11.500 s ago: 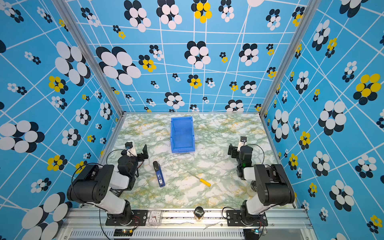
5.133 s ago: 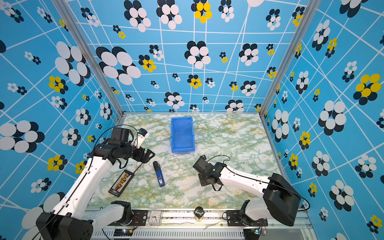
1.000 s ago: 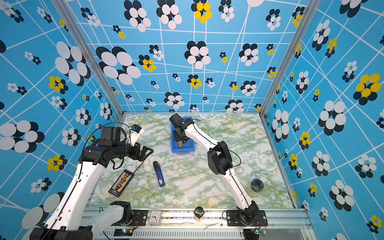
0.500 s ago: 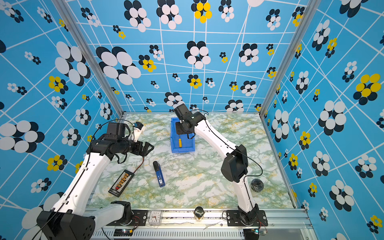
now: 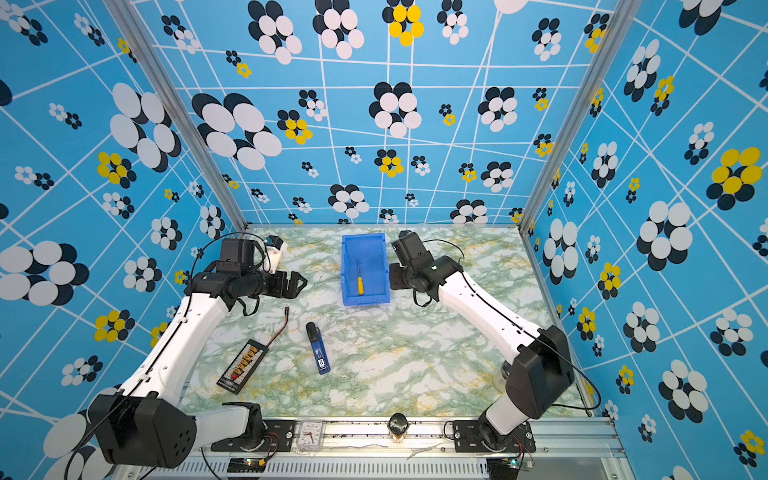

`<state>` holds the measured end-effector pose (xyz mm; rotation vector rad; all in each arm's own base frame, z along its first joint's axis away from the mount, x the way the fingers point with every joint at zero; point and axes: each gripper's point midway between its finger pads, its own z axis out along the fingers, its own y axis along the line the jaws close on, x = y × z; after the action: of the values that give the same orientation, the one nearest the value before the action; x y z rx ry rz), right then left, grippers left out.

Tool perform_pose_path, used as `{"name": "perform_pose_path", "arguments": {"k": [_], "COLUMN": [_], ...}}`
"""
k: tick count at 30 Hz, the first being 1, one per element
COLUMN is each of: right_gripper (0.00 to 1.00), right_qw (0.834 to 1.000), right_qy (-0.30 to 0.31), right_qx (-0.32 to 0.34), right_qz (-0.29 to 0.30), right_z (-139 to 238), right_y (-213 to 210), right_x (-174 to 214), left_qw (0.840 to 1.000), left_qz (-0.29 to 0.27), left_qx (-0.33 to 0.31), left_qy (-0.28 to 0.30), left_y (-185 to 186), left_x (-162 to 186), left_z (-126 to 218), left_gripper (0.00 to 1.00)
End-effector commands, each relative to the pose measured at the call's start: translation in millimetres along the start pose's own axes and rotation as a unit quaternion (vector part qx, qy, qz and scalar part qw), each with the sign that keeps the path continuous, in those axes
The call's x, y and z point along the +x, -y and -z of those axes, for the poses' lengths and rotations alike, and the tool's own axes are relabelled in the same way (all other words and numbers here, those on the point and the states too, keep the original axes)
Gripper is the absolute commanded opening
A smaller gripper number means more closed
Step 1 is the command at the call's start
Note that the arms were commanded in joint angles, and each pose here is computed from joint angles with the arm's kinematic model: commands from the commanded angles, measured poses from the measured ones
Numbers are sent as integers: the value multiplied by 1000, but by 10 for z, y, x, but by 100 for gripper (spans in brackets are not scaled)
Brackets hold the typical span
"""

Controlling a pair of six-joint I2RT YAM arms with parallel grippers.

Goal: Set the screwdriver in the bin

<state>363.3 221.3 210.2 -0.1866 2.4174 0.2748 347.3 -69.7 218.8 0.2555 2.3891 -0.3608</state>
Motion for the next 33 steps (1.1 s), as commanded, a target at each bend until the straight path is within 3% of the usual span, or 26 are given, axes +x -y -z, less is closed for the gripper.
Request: {"name": "perform_pose_path", "arguments": {"k": [1, 7, 9, 13, 19, 25, 33], "right_gripper": [51, 60, 68, 70, 78, 83, 84], "right_qw": [998, 997, 994, 991, 983, 970, 951], "right_qy": [50, 68, 94, 108, 135, 163, 203], "right_qx": [22, 32, 57, 77, 125, 178, 234], "right_qz": [-12, -10, -9, -29, 11, 35, -2], "right_z": [84, 57, 58, 36, 39, 43, 258], "right_y": [186, 480, 647, 932, 1186, 1477, 2065], "right_x": [-126, -32, -11, 55, 78, 102, 250], "left_qw": [999, 995, 991, 984, 966, 953, 941], "left_qz": [22, 33, 33, 43, 50, 83, 72], "left_qx": [-41, -71, -99, -143, -196, -199, -193], "left_qy": [24, 68, 79, 102, 162, 214, 269], "left_y": [-201, -357, -466, -681, -1019, -1211, -1230], "left_x": [-16, 115, 200, 298, 358, 369, 444], "left_z": [-101, -238, -275, -324, -414, -523, -639], "left_gripper": [99, 99, 99, 99, 99, 99, 99]}}
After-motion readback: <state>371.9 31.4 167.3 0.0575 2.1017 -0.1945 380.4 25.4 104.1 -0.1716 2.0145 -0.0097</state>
